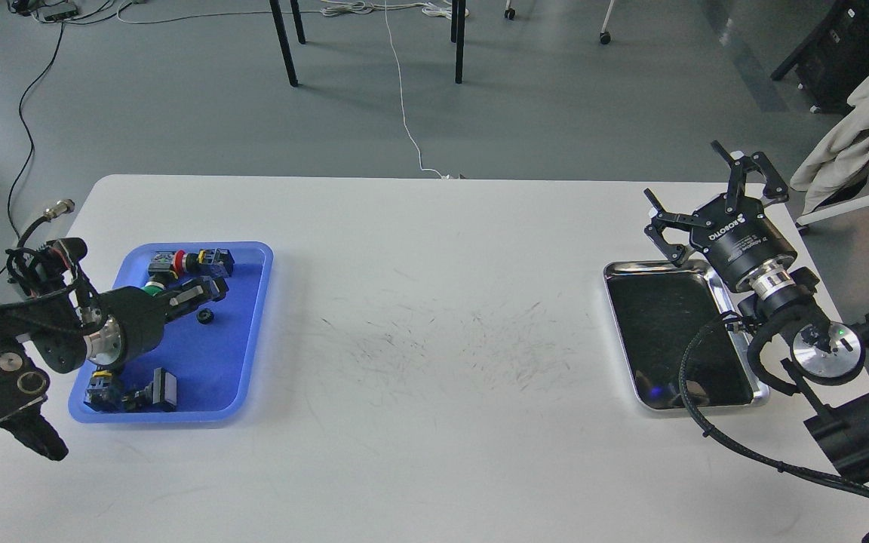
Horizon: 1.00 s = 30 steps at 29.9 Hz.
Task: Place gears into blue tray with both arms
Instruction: 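Carry the second black part into the blue tray and release it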
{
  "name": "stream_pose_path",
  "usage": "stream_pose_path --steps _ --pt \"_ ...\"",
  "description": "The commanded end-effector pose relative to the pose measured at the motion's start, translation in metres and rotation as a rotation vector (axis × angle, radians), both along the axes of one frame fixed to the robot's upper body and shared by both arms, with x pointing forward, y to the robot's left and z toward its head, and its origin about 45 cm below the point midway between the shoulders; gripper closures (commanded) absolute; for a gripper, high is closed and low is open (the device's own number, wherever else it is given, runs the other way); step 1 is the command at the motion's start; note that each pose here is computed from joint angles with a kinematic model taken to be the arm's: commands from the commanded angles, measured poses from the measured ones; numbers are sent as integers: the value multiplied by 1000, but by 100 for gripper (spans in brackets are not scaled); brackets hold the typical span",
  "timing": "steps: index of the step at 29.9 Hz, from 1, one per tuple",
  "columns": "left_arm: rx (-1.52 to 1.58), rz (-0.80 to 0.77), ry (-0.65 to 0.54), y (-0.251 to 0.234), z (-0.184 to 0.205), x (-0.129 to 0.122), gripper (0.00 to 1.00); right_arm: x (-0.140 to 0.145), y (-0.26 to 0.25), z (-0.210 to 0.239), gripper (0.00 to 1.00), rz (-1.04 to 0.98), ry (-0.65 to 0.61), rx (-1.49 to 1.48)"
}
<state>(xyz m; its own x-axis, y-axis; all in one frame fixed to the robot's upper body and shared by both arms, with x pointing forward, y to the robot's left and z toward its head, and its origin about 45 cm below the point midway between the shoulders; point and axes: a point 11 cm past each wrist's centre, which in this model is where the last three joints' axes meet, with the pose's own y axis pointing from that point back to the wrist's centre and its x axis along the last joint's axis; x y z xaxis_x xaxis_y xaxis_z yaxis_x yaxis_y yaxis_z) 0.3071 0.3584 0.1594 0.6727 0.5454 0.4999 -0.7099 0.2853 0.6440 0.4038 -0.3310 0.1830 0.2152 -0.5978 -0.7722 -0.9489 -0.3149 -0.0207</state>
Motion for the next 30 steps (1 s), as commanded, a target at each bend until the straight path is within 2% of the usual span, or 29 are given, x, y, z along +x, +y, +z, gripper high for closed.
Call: stream_pose_path --steps 1,10,13,18,23,24,30 --pt "-19 34 30 6 -12 -11 90 0 0 -1 3 2 2 -2" --pt "-18 81 38 17 -23 -9 89 0 0 -1 3 3 2 -3" --pt "-17 81 41 17 -25 -10 85 0 0 -1 3 2 1 -4" --pt "-4 87 43 21 -26 -10 62 0 -1 -1 3 1 2 -5" --pt "1 101 28 23 -26 -9 20 -1 -1 -2 3 1 4 -5" --pt "3 105 20 23 -25 -8 15 -1 -1 -2 3 1 4 -5" --pt "6 129 3 28 -22 -5 5 -1 -1 -2 3 0 5 -5"
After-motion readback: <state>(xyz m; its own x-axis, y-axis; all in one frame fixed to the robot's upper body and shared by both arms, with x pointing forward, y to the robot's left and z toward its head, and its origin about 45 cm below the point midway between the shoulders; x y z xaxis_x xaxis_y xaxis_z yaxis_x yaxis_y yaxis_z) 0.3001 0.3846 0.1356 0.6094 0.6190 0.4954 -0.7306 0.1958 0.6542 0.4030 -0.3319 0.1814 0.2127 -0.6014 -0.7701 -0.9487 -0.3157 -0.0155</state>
